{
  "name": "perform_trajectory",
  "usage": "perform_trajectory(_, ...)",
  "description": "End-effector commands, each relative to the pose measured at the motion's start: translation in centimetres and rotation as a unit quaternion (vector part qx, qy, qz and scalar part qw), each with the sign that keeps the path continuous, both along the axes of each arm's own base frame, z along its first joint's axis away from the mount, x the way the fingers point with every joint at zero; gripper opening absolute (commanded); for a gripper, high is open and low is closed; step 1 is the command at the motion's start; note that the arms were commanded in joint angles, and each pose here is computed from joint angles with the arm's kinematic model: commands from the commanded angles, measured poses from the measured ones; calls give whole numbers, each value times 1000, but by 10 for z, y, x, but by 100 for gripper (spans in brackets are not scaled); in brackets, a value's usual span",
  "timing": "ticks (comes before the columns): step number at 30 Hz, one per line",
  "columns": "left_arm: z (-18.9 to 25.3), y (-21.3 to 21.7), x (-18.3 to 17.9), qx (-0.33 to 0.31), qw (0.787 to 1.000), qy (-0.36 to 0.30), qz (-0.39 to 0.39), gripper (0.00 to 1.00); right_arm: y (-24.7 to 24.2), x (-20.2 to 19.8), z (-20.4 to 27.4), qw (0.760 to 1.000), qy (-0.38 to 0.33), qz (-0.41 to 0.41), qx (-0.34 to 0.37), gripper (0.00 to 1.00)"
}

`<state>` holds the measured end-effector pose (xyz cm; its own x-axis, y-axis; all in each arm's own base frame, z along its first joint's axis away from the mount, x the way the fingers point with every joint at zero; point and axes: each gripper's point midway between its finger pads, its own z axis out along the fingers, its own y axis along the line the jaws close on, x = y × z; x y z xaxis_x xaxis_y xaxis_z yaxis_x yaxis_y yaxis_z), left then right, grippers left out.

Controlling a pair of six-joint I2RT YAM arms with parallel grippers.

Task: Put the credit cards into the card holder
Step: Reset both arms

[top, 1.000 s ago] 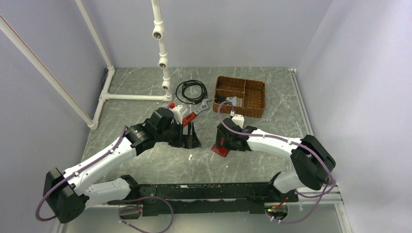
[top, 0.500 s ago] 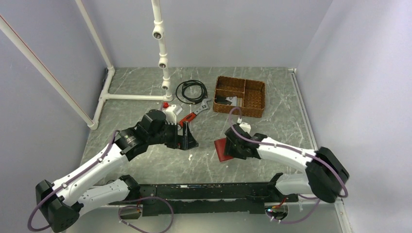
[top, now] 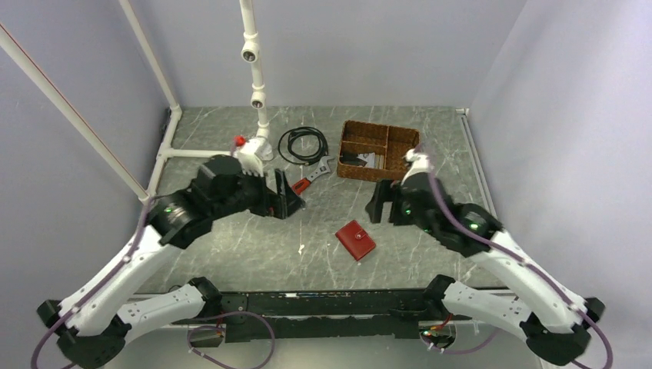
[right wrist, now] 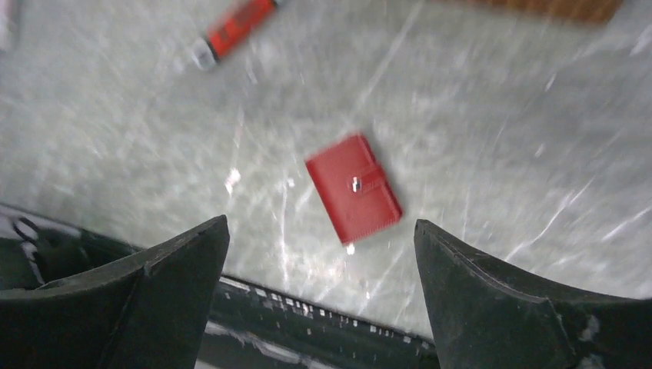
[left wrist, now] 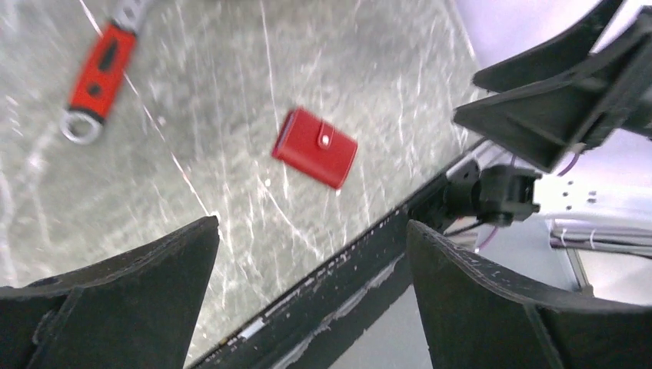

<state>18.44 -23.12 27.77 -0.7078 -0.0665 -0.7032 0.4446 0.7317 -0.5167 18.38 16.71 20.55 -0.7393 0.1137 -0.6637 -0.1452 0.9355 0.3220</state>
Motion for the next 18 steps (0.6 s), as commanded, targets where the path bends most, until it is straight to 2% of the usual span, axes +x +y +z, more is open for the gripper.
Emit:
perform_trajectory(1,91,44,1,-23,989,-134,59,98,-58,8,95,987,-149,-39,-45,94)
perform_trajectory(4,145,78,-7,-42,971,-215,99,100,-86,8,156,969,-233,-70,-36,99)
perform_trajectory(7,193,111,-23,-64,943,-301,125,99,-113,3,211,944,-311,-110,-13,100)
perform_trajectory(9,217,127,-32,-75,926,-343,137,99,-125,-5,244,925,-366,-105,2,100)
perform_trajectory(13,243,151,-43,-72,909,-379,159,99,-141,-25,291,888,-445,-102,54,100)
perform_trajectory(18,249,163,-50,-69,905,-384,168,99,-142,-34,302,874,-472,-89,76,100)
